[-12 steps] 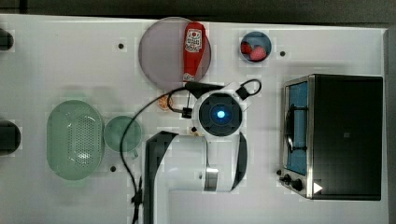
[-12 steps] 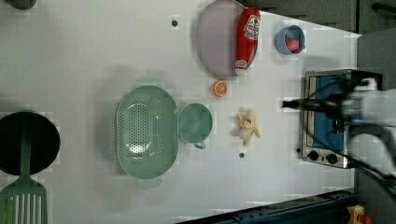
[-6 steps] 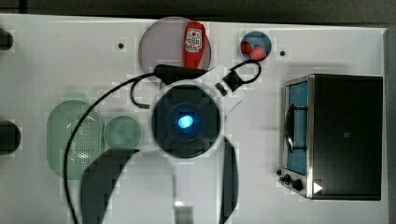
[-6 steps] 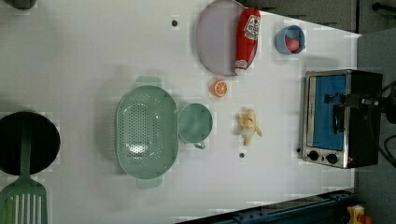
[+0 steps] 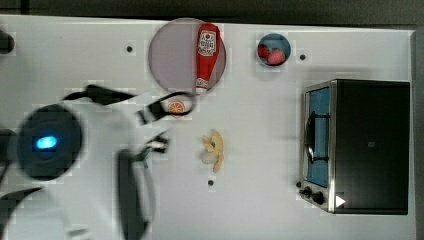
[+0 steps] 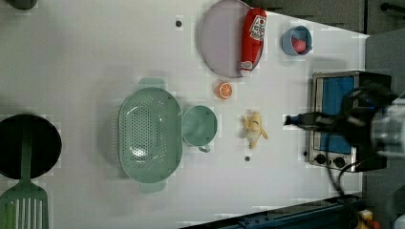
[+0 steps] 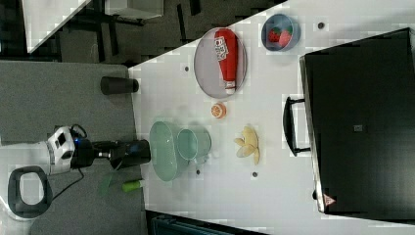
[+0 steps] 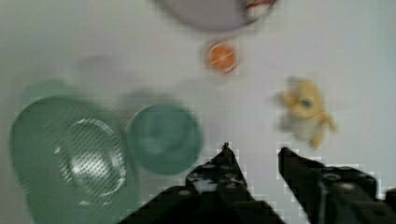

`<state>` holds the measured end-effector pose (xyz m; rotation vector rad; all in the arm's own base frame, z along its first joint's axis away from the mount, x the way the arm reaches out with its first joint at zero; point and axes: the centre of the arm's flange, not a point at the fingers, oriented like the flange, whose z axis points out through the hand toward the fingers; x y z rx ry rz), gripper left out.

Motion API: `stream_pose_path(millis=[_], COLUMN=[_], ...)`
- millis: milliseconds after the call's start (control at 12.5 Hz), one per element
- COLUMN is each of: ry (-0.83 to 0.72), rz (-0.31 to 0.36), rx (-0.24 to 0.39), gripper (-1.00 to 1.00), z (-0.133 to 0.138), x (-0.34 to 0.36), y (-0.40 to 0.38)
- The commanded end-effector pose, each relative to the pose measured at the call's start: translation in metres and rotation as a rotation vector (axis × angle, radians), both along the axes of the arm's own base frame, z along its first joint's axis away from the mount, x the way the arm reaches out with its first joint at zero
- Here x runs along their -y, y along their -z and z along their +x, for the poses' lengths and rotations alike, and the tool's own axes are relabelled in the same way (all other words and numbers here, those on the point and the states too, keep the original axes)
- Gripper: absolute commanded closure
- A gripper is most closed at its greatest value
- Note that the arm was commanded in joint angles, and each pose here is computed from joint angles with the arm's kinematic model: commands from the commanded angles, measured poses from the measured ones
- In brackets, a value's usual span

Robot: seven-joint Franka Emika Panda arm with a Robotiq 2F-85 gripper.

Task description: Pick Banana and place it in mug.

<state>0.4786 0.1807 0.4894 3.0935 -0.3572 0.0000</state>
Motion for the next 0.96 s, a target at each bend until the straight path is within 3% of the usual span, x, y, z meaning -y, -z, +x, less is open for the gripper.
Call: stream_pose_path(millis=[80, 480, 720, 880, 960], ry=[0.145, 0.165, 0.168, 0.173, 0.172], rz=[-0.017, 0.049, 0.044, 0.061, 0.061], rx=[-0.071, -0.042, -0.08, -0.063, -0.067], gripper=[0.3, 0.3, 0.3, 0.29, -0.01], z=[-0.013, -0.011, -0.019, -0.016, -0.019], x=[-0.052, -0.066, -0.062, -0.061, -0.061], y=[0.046, 0.134, 0.171, 0.179, 0.186])
